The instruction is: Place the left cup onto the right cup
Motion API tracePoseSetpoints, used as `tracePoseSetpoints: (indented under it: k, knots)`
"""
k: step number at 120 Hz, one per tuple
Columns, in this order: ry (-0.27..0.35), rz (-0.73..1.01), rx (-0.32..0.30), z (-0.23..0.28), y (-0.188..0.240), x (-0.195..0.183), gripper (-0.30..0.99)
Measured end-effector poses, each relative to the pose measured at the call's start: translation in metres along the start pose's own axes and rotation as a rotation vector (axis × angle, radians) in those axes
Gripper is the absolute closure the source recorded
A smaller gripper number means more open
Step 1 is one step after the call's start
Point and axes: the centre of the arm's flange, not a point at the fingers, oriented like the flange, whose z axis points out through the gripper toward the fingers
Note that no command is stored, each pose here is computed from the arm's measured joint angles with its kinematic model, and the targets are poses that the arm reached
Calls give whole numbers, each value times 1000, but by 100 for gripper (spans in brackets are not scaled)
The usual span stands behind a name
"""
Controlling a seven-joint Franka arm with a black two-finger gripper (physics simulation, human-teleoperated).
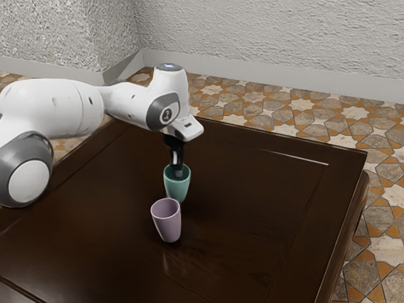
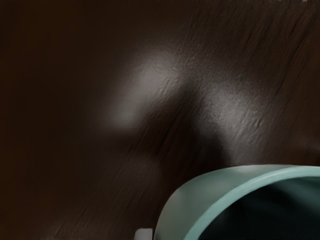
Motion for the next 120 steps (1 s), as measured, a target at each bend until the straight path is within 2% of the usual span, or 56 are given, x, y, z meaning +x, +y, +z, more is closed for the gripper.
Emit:
tracePoseSetpoints:
  k: [34, 52, 79, 120]
  knots:
    - [66, -19, 51, -88, 30, -14, 78]
    - [83, -4, 50, -116, 57, -9, 78]
    - [81, -12, -8, -110, 95, -6, 79]
    - [57, -82, -83, -79, 110, -20, 79]
